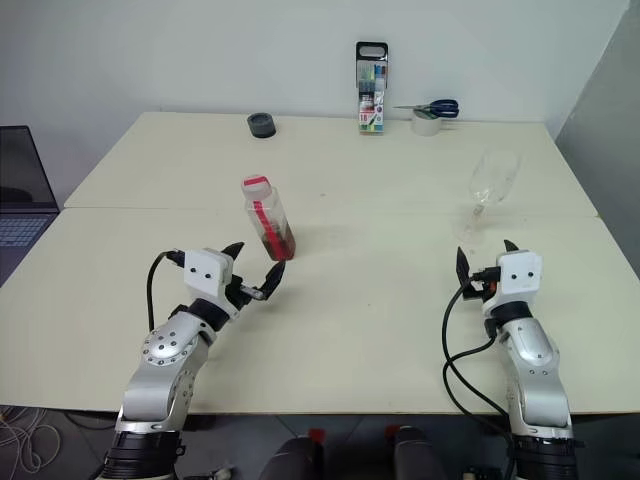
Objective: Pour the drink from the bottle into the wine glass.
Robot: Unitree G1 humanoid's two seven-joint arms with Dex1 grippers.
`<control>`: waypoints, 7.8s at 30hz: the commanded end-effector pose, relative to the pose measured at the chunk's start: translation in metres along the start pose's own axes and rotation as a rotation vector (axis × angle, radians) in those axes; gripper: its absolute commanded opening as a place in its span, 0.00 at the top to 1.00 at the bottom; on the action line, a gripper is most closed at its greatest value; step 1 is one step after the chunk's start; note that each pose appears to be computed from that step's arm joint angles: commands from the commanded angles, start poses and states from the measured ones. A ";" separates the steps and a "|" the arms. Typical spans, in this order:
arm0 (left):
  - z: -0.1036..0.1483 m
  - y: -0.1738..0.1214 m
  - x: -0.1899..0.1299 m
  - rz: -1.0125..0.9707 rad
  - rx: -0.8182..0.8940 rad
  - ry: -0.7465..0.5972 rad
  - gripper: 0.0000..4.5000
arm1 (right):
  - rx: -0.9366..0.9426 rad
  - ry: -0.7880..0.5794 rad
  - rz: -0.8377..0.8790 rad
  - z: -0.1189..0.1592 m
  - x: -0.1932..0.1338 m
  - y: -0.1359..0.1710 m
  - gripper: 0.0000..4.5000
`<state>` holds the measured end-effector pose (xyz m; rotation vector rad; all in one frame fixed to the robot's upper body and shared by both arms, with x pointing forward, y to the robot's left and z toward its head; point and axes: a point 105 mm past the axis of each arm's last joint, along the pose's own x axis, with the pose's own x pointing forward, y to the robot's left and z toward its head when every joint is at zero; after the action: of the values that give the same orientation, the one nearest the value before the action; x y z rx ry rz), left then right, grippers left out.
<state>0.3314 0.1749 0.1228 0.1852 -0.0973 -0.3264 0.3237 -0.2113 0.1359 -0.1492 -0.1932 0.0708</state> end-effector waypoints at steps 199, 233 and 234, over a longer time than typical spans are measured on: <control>0.094 -0.141 0.084 -1.150 0.050 -0.231 0.61 | 0.147 -0.114 0.337 0.116 0.006 0.139 0.00; 0.083 -0.127 0.060 -1.196 0.097 -0.207 0.61 | 0.038 -0.055 0.920 0.098 0.026 0.127 0.59; 0.083 -0.127 0.059 -1.202 0.100 -0.208 0.61 | 0.054 -0.026 0.962 0.099 0.031 0.122 0.59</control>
<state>0.3517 0.0328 0.1661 0.2545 -0.1188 -1.4521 0.3160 -0.0554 0.2123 -0.1823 -0.1556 1.0361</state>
